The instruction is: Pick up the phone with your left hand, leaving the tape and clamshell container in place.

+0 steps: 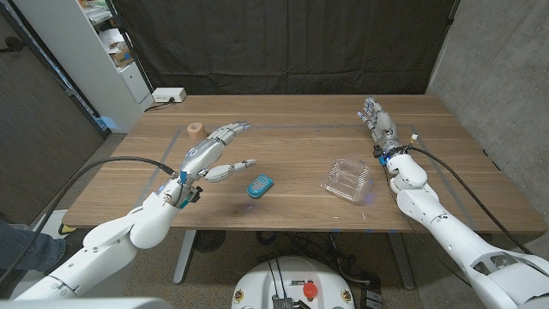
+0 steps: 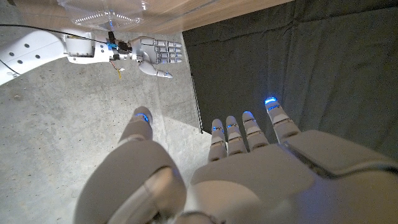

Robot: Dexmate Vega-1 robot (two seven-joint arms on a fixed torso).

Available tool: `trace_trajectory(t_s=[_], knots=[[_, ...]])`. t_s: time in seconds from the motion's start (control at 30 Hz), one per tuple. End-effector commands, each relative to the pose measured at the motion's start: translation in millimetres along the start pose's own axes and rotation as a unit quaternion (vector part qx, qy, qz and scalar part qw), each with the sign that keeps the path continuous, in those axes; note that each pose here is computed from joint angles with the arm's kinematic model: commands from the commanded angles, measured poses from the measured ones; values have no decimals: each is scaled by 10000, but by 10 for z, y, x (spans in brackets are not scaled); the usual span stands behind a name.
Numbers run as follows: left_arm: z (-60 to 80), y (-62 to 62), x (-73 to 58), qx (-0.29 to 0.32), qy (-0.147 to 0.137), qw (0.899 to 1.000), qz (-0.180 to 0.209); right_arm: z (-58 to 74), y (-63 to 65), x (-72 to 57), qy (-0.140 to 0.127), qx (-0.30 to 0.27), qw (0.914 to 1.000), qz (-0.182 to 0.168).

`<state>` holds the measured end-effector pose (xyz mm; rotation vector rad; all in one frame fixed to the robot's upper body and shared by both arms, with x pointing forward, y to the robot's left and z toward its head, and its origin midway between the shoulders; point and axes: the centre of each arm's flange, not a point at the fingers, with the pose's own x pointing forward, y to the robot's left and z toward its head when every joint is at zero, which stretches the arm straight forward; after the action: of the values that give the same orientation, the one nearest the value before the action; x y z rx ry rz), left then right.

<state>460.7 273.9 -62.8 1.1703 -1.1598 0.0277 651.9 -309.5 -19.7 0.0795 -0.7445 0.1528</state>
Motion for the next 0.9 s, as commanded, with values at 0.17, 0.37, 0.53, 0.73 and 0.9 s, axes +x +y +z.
trace_trajectory(t_s=[0.17,0.37,0.53,0.73,0.9], knots=[[68,-6,25,217,120,9989,-393,20,17,26,-11,1,10000,5],[65,-15,53,95,141,9984,-545,30,-1,26,-28,16,10000,7],[108,-38,54,409,170,9970,-640,30,-8,26,-39,21,10000,-19],[131,-58,56,601,193,9956,-689,21,-22,19,-26,26,10000,-35],[166,-68,39,801,235,9940,-703,17,-28,24,-31,35,10000,-31]])
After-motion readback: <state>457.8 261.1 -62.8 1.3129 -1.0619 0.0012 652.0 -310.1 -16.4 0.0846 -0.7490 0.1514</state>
